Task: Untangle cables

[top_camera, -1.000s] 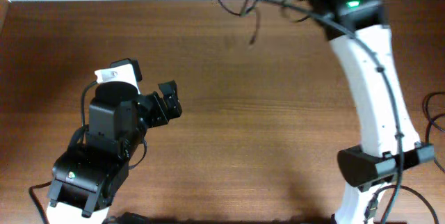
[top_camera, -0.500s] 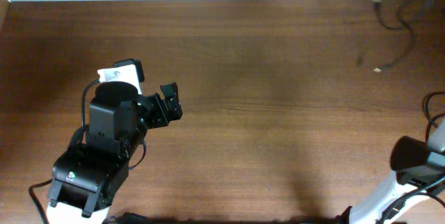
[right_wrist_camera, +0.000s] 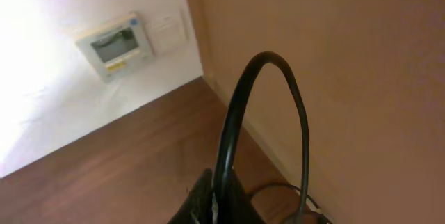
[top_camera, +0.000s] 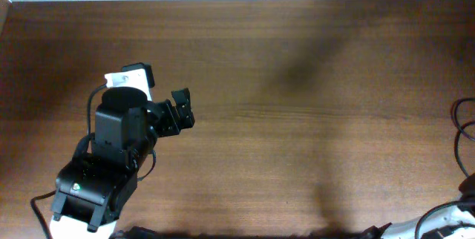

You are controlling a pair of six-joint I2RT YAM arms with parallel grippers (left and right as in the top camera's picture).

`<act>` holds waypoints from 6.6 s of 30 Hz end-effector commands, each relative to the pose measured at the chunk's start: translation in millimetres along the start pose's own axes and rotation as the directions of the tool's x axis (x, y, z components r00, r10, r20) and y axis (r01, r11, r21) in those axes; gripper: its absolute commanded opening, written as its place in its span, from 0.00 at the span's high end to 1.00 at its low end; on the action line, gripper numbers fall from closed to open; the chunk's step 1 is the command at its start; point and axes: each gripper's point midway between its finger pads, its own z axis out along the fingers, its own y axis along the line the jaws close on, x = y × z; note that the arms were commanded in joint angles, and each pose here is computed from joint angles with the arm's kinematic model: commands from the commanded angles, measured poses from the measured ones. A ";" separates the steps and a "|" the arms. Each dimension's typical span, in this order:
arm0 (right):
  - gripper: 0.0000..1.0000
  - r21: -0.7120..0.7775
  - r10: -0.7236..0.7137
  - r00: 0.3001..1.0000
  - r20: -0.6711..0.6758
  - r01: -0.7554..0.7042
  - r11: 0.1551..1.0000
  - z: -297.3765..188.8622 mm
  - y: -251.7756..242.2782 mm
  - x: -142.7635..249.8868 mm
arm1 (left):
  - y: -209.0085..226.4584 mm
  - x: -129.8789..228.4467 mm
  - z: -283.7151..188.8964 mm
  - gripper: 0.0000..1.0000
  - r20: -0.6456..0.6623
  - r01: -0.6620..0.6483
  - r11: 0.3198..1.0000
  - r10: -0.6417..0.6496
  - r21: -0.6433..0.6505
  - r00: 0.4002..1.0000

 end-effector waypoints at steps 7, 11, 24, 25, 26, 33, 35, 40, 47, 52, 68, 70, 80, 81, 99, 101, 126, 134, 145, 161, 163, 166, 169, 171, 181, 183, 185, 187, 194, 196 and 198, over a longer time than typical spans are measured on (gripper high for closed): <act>0.01 0.009 0.001 1.000 0.012 -0.001 1.000 15.6 -20.0 1.4 | -5.9 -7.6 -10.0 0.01 0.027 -0.010 0.999 0.009 0.038 1.000; 0.01 -0.232 -0.002 0.998 0.060 0.015 0.972 9.7 24.0 -8.6 | -6.1 -20.5 -26.7 0.01 0.108 -0.035 0.998 0.029 0.050 0.994; 0.01 -0.388 -0.155 0.933 0.323 0.281 0.878 -147.9 144.6 -61.9 | 15.0 -49.1 -92.8 0.01 0.355 -0.071 0.997 0.072 -0.014 0.932; 0.01 -0.393 -0.176 0.924 0.340 0.309 0.866 -158.4 150.6 -61.2 | 17.2 -52.0 -94.1 0.01 0.368 -0.063 0.998 0.069 -0.028 0.927; 0.01 -0.414 -0.195 0.912 0.361 0.344 0.843 -169.6 160.7 -60.0 | 22.7 -58.8 -97.3 0.01 0.399 -0.044 0.997 0.064 -0.059 0.915; 0.01 -0.670 -0.241 0.885 0.398 0.460 0.583 -208.3 291.0 -25.9 | 37.9 -78.4 -108.6 0.01 0.485 0.004 0.988 0.072 -0.154 0.872; 0.01 -0.675 -0.260 0.904 0.338 0.426 0.602 -210.8 307.4 -11.9 | 38.1 -77.8 -108.3 0.01 0.482 0.003 0.988 0.073 -0.155 0.873; 0.01 -0.613 -0.483 0.860 0.165 0.473 0.632 -219.2 305.5 55.5 | 41.2 -68.3 -103.6 0.01 0.443 -0.008 0.986 0.083 -0.169 0.893; 0.01 -0.529 -0.426 0.863 0.272 0.504 0.683 -310.9 268.0 55.8 | 42.8 -64.2 -101.7 0.01 0.425 -0.014 0.984 0.089 -0.177 0.901; 0.01 -0.521 -0.455 0.866 0.208 0.491 0.698 -322.3 235.9 142.8 | 43.3 -61.7 -100.5 0.01 0.414 -0.018 0.984 0.092 -0.180 0.906; 0.01 -0.490 -0.443 0.846 0.296 0.533 0.690 -253.4 233.9 251.0 | 46.7 -53.3 -96.9 0.01 0.376 -0.031 0.980 0.105 -0.196 0.921; 0.01 -0.499 -0.453 0.849 0.272 0.526 0.689 -252.5 232.6 257.4 | 46.8 -53.2 -96.9 0.01 0.376 -0.031 0.980 0.105 -0.197 0.921; 0.01 -0.517 -0.472 0.853 0.221 0.513 0.685 -251.5 229.6 270.9 | 47.7 -51.0 -96.1 0.01 0.366 -0.034 0.979 0.108 -0.201 0.924; 0.01 -0.517 -0.472 0.853 0.221 0.513 0.685 -251.5 229.6 270.9 | 47.7 -51.0 -96.1 0.01 0.366 -0.034 0.979 0.108 -0.201 0.924; 0.01 -0.517 -0.472 0.853 0.221 0.513 0.685 -251.5 229.6 270.9 | 97.9 -14.0 -67.0 0.01 0.818 0.120 0.992 -0.031 -0.046 0.575; 0.01 -0.517 -0.472 0.853 0.221 0.513 0.685 -251.6 229.6 270.8 | 99.8 -10.7 -65.0 0.01 0.859 0.114 0.993 -0.045 -0.016 0.510; 0.01 -0.517 -0.472 0.853 0.221 0.513 0.685 -251.5 229.6 270.9 | 170.1 101.8 25.4 0.01 0.626 0.172 0.949 0.034 -0.266 0.779; 0.01 -0.517 -0.472 0.853 0.221 0.513 0.685 -251.5 229.6 270.9 | 156.8 104.2 32.2 0.01 0.490 -0.171 0.897 0.372 -0.407 0.788; 0.01 -0.517 -0.472 0.853 0.221 0.513 0.685 -251.6 229.6 270.8 | 127.9 112.5 43.4 0.01 0.503 -0.233 0.945 0.320 -0.229 0.803; 0.01 -0.517 -0.472 0.853 0.221 0.513 0.685 -251.5 229.6 270.9 | 128.3 111.8 43.0 0.01 0.507 -0.226 0.947 0.314 -0.228 0.803; 0.01 -0.517 -0.472 0.853 0.221 0.513 0.685 -251.5 229.6 270.9 | 128.3 111.8 43.0 0.01 0.507 -0.226 0.947 0.314 -0.229 0.803; 0.01 -0.517 -0.472 0.853 0.221 0.513 0.685 -251.6 229.6 270.8 | 128.3 111.8 43.0 0.01 0.507 -0.226 0.947 0.314 -0.229 0.803; 0.01 -0.517 -0.472 0.853 0.221 0.513 0.685 -251.5 229.6 270.9 | 128.2 111.7 43.0 0.01 0.507 -0.226 0.947 0.314 -0.228 0.803; 0.01 -0.517 -0.472 0.853 0.220 0.513 0.686 -251.6 229.5 270.9 | 128.3 111.8 43.0 0.01 0.507 -0.226 0.947 0.314 -0.228 0.803; 0.01 -0.455 -0.414 0.834 0.366 0.548 0.702 -245.6 222.1 302.5 | 128.3 111.8 43.0 0.01 0.507 -0.226 0.947 0.314 -0.229 0.803; 0.01 -0.485 -0.316 0.835 0.451 0.526 0.698 -241.7 233.1 307.1 | 128.3 111.8 43.0 0.01 0.507 -0.226 0.947 0.314 -0.228 0.803; 0.01 -0.535 -0.191 0.851 0.488 0.465 0.705 -238.5 240.9 309.0 | 128.3 111.8 43.0 0.01 0.507 -0.226 0.947 0.314 -0.229 0.803; 0.01 -0.564 -0.072 0.842 0.535 0.419 0.712 -234.5 245.4 305.9 | 128.3 111.8 43.0 0.01 0.507 -0.226 0.947 0.314 -0.228 0.803; 0.01 -0.478 0.034 0.704 0.709 0.444 0.758 -227.7 243.3 282.8 | 128.3 111.8 43.0 0.01 0.507 -0.226 0.947 0.314 -0.228 0.803; 0.01 -0.454 0.047 0.683 0.729 0.430 0.781 -223.0 239.2 281.3 | 128.3 111.7 42.9 0.01 0.507 -0.226 0.947 0.314 -0.229 0.803; 0.01 -0.443 0.051 0.676 0.735 0.421 0.792 -214.8 237.7 286.8 | 128.3 111.8 43.0 0.01 0.507 -0.226 0.947 0.314 -0.228 0.803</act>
